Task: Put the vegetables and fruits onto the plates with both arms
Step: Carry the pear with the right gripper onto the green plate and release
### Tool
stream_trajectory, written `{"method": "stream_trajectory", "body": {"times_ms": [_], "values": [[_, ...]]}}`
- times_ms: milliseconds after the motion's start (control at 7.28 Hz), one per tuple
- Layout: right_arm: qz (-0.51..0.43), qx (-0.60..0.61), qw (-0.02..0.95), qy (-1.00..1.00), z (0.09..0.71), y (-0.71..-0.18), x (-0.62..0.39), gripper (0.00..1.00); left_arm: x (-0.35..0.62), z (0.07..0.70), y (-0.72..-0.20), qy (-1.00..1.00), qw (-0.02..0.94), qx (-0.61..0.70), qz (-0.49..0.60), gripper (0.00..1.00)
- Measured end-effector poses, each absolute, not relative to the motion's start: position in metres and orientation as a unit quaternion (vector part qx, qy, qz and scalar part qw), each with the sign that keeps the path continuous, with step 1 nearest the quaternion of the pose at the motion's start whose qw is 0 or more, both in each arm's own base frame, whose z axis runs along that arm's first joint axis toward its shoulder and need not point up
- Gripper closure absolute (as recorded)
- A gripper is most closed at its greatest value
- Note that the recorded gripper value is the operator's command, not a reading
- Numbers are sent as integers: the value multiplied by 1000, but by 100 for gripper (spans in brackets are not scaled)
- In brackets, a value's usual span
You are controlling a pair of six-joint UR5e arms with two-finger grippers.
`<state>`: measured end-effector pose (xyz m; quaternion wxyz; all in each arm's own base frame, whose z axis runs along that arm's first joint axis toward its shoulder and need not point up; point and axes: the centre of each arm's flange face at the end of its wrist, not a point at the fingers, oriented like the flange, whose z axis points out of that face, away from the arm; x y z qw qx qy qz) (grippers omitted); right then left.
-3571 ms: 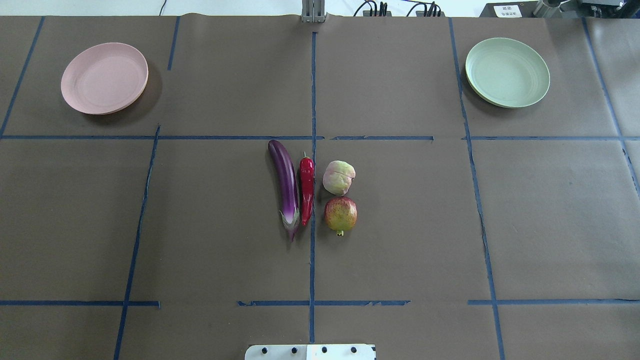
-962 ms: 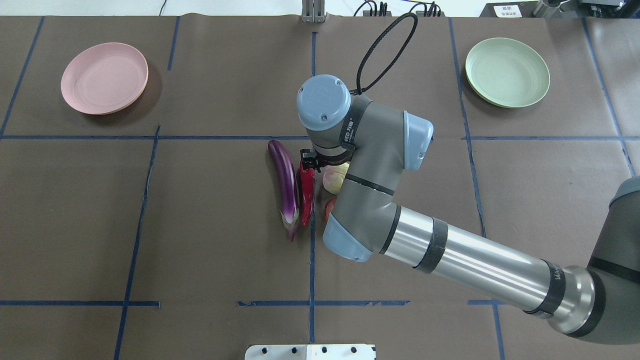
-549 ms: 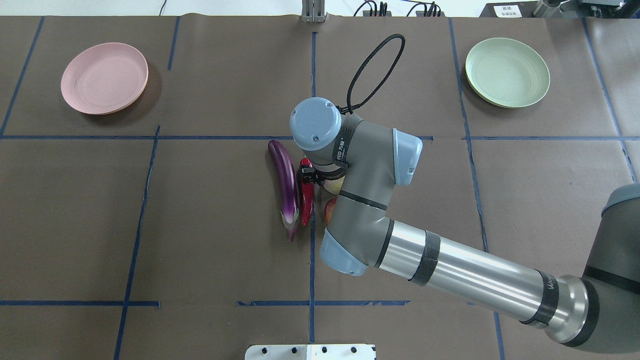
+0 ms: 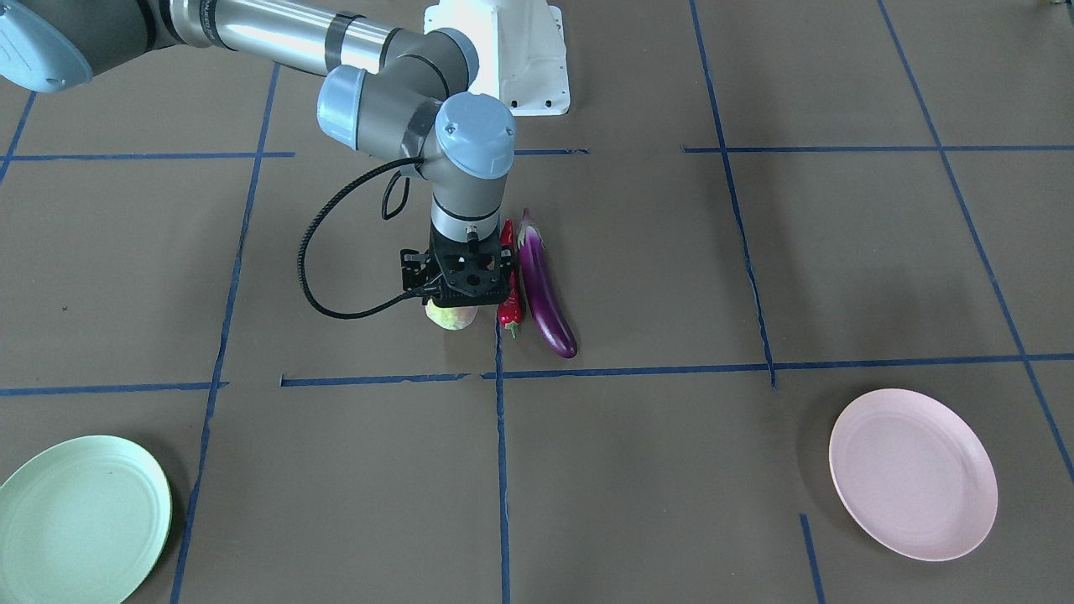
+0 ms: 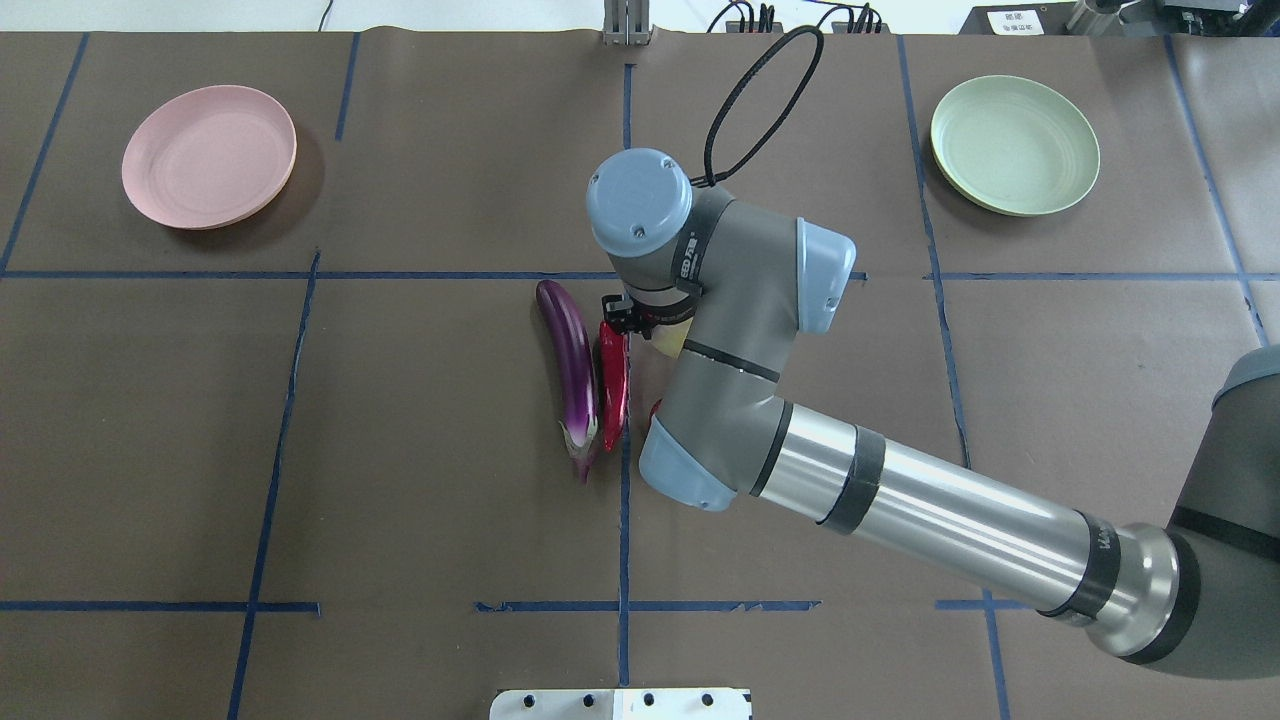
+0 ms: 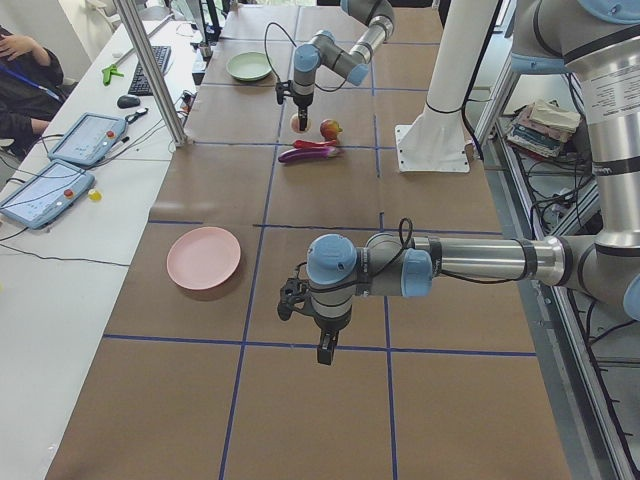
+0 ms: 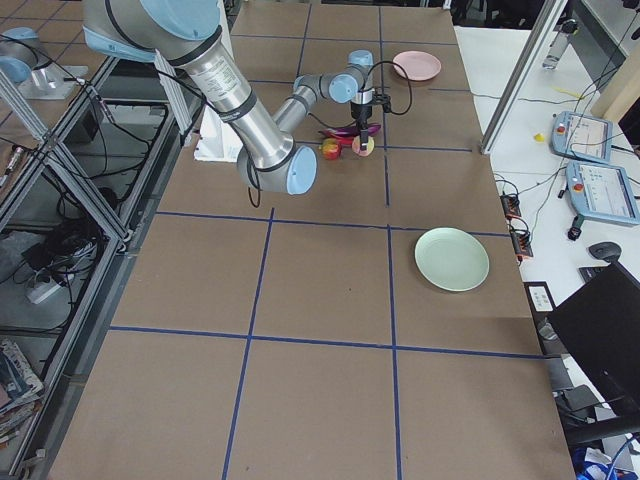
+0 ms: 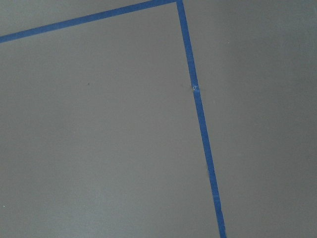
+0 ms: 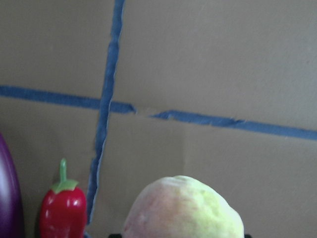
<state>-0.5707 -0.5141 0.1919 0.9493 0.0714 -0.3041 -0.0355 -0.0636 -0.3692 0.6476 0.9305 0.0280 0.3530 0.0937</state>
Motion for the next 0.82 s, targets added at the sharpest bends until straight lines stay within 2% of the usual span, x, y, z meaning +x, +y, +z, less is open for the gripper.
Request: {"method": "stream_trajectory", "body": {"times_ms": [412, 824], "values": [[-80, 88, 942, -314, 213, -622, -444, 98, -62, 648, -369, 353, 930, 27, 95, 0], [-145, 107, 935, -304, 332, -718, -316, 98, -61, 648, -370, 353, 930, 26, 97, 0]]}}
